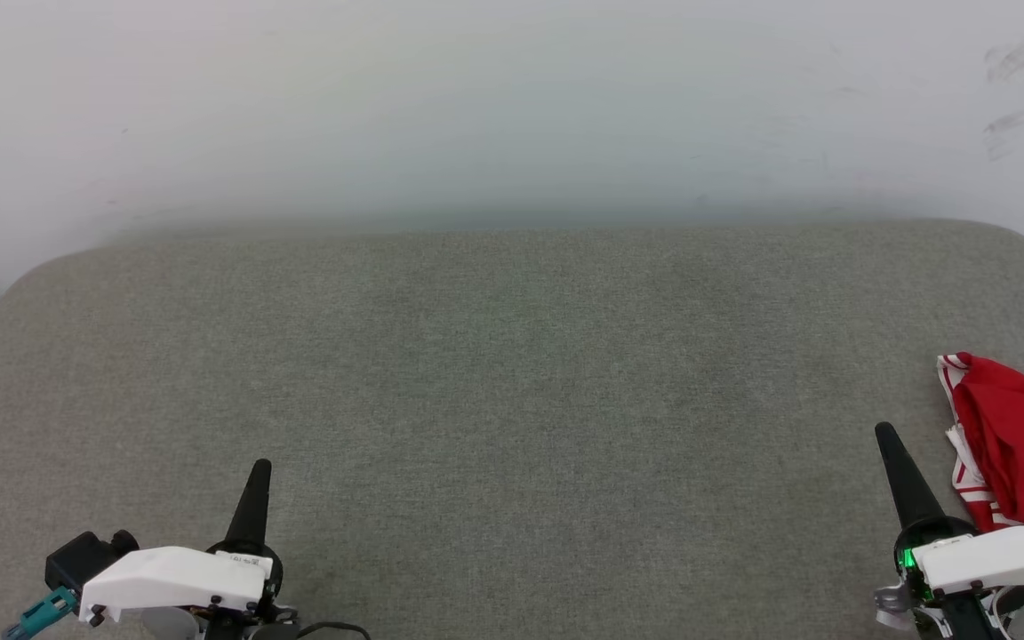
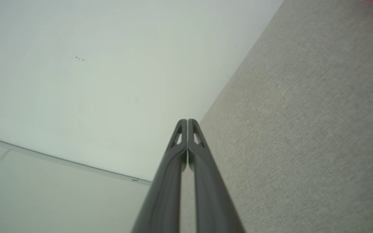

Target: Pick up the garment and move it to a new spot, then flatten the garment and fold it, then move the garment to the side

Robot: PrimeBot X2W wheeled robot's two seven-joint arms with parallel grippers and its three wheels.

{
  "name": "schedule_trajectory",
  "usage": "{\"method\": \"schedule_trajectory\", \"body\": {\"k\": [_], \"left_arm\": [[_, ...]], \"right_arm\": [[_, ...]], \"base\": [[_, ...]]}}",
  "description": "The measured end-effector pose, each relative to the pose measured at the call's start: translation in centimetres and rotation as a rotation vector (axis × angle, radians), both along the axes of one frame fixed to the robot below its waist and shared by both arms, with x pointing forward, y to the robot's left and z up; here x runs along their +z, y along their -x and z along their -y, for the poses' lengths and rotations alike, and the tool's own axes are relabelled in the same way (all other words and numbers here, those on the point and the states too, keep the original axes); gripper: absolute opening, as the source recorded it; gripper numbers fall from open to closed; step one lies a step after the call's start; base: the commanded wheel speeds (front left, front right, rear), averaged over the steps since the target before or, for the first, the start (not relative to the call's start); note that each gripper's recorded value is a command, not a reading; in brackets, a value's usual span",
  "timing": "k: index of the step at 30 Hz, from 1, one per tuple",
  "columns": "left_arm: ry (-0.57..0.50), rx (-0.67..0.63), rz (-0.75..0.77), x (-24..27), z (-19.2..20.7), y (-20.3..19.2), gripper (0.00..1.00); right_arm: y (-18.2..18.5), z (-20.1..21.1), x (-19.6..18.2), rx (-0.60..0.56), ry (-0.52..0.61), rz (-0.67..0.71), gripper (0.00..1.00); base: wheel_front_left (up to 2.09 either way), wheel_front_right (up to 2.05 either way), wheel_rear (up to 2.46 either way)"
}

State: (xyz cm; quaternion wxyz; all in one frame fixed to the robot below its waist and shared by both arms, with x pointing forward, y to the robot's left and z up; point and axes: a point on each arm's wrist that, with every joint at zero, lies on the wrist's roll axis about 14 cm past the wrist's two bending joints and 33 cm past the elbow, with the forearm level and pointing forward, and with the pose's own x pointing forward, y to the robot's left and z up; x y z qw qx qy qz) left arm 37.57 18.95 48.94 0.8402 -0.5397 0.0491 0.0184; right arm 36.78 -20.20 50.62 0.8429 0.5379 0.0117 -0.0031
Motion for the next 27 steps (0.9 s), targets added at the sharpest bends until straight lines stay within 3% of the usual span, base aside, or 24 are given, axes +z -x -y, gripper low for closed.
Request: {"method": "schedule_trajectory", "body": {"k": [27], "left_arm": [[0.262, 0.026, 0.045, 0.9, -0.5, -0.8, 0.00]], "right_arm": [[-1.2, 0.0, -0.1, -0.009, -0.262, 0.007, 0.00]], "base": [[0.00, 0.00, 0.00]]}}
